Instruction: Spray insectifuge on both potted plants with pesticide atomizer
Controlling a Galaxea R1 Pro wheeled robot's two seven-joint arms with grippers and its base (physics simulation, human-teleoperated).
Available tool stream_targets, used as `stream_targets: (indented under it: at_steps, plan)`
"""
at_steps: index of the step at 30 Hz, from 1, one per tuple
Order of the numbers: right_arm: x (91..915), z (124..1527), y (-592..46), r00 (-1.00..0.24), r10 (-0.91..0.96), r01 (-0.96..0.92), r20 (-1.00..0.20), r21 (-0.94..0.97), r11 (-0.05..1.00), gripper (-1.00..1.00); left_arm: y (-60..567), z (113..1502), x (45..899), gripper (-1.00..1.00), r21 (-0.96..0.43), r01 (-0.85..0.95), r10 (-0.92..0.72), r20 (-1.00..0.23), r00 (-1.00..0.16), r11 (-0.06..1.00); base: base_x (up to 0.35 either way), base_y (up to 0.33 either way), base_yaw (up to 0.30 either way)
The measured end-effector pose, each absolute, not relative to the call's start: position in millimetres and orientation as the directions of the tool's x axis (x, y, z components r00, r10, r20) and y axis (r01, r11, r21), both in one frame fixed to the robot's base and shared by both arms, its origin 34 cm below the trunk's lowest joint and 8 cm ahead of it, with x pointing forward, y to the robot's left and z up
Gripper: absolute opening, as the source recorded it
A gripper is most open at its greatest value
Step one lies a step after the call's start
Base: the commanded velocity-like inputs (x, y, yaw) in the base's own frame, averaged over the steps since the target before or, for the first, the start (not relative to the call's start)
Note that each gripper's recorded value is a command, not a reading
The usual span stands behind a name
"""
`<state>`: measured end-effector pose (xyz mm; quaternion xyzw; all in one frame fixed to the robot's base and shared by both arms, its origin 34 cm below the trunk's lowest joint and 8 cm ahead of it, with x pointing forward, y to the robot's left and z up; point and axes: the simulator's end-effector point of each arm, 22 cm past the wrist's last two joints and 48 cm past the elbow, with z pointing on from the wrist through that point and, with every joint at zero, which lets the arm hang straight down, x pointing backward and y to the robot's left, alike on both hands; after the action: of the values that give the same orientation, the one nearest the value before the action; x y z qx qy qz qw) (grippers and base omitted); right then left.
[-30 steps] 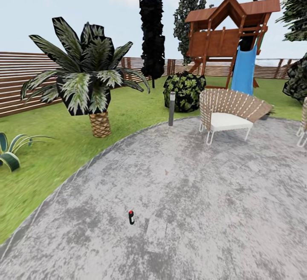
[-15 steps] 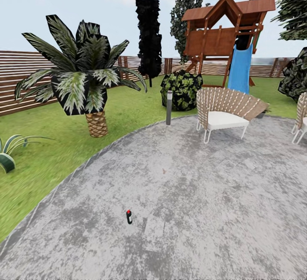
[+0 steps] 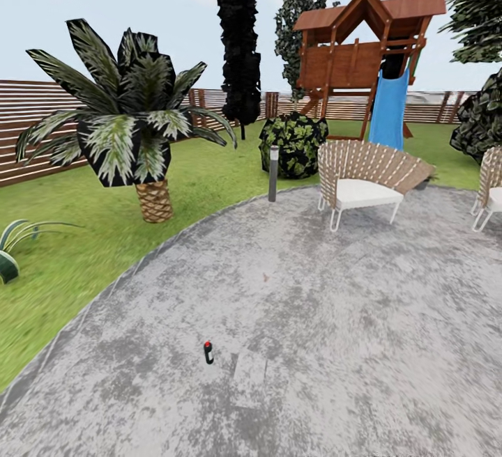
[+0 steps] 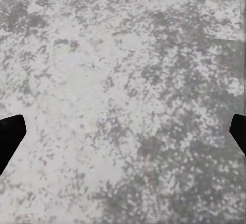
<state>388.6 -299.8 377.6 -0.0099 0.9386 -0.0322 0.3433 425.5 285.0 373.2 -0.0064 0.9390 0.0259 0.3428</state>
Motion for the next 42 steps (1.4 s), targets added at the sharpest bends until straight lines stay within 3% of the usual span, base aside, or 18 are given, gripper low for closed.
stream_targets:
  at_steps: [20, 34, 42]
  plan:
    - [387.2, 376.8, -299.6, -0.766, -0.042, 0.002, -0.641, -0.067, 0.998, 1.00, 285.1, 373.5, 426.1, 1.00, 0.044, -0.031, 0.005, -0.645, -0.764, 0.999, 0.004, 0.241, -0.257]
    - [387.3, 377.1, -299.6, -0.766, -0.042, 0.002, -0.642, -0.067, 0.998, 1.00, 285.0, 373.8, 426.2, 1.00, 0.044, -0.030, 0.005, -0.646, -0.763, 0.999, 0.206, 0.263, -0.264]
    - [387.6, 377.0, -299.6, -0.766, -0.044, -0.001, -0.642, -0.068, 0.998, 1.00, 285.9, 373.6, 426.3, 1.00, 0.046, -0.030, 0.007, -0.645, -0.764, 0.999, 0.064, 0.058, -0.199]
